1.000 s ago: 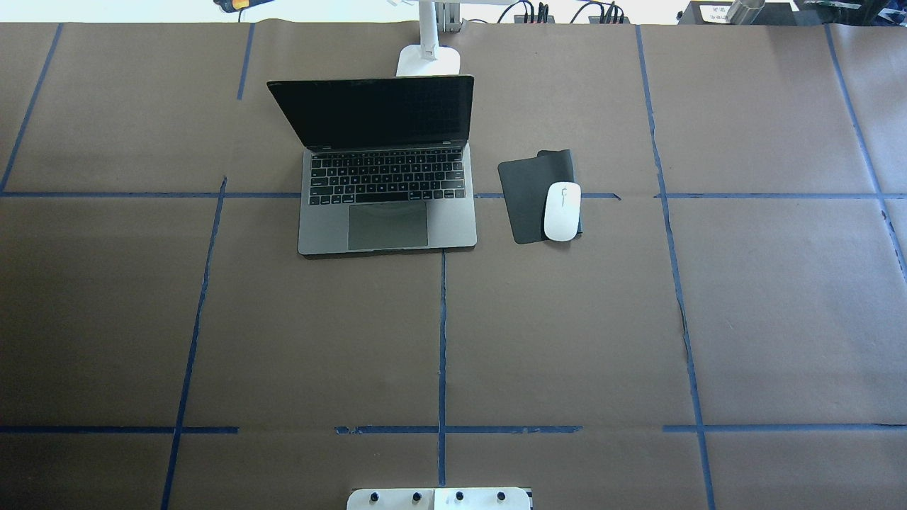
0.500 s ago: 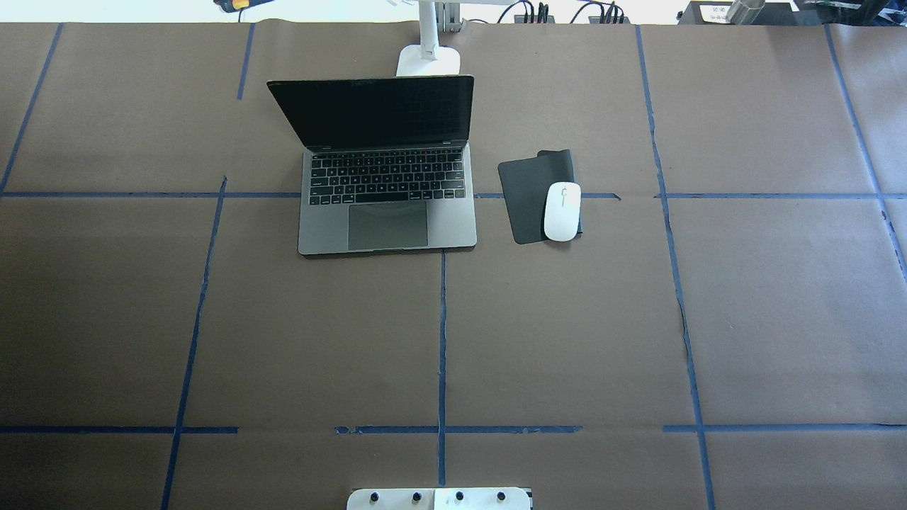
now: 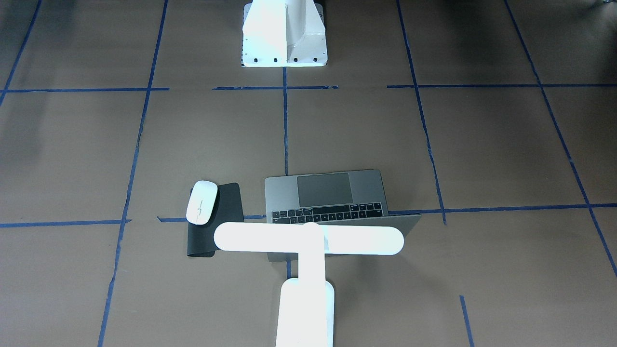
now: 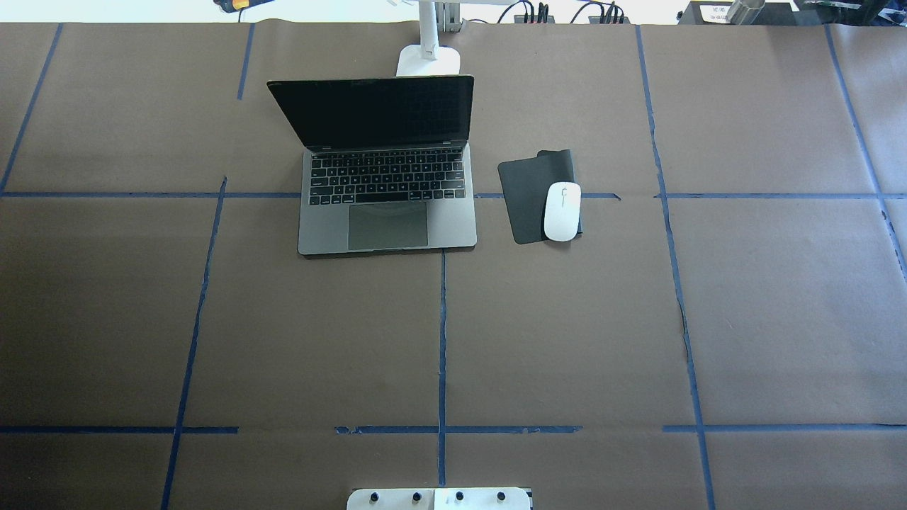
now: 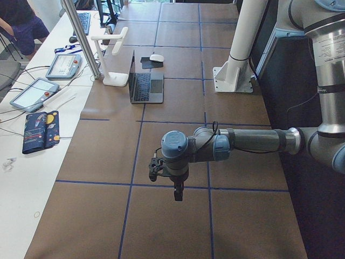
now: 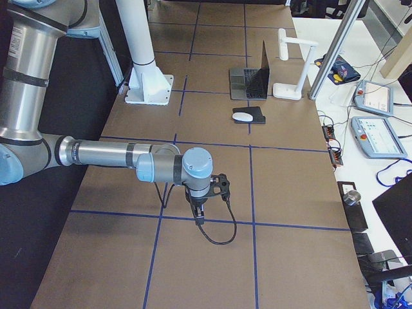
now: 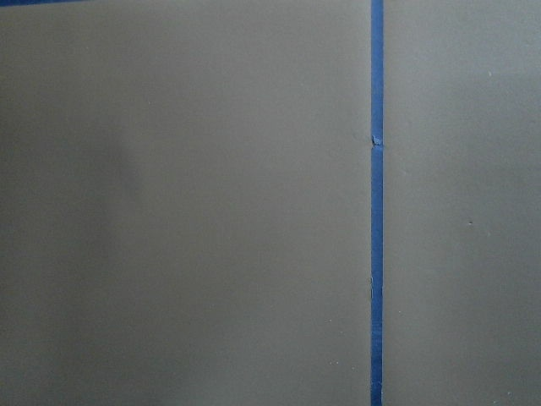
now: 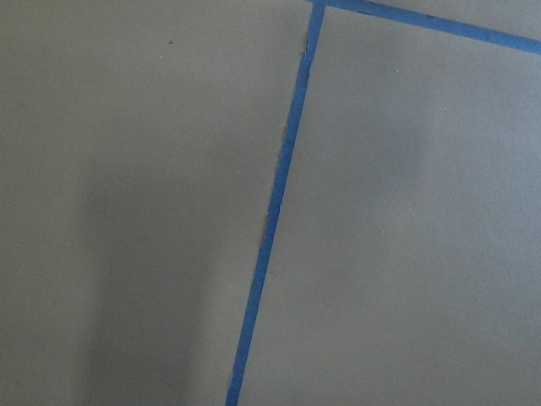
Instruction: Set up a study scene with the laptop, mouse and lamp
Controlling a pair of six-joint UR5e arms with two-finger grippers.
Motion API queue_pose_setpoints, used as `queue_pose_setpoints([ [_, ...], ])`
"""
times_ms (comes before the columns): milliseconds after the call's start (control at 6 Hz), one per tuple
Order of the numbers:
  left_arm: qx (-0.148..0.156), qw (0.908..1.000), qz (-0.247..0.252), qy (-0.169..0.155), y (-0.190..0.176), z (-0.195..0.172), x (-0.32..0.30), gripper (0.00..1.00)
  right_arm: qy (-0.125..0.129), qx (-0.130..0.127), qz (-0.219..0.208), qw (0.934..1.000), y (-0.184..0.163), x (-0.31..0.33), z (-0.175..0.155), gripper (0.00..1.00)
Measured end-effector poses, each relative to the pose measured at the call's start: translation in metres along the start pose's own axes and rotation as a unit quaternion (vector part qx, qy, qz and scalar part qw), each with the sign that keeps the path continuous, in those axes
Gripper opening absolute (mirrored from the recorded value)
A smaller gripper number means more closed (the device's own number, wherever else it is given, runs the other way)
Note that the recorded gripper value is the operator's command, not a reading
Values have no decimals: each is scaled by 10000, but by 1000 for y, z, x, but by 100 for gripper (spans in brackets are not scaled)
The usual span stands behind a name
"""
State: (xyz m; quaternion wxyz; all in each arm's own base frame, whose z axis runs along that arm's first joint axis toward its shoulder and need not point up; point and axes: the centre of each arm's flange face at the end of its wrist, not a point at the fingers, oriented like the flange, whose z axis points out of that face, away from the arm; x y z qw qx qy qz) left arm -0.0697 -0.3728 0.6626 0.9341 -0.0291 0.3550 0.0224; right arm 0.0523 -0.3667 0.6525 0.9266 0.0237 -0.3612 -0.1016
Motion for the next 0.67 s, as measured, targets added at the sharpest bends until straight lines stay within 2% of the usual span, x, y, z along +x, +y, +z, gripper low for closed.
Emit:
queue_pose_setpoints([
  [667, -26, 10000, -24, 14, 2, 3, -2, 100, -1, -4, 2, 10000, 0, 0, 0, 100],
])
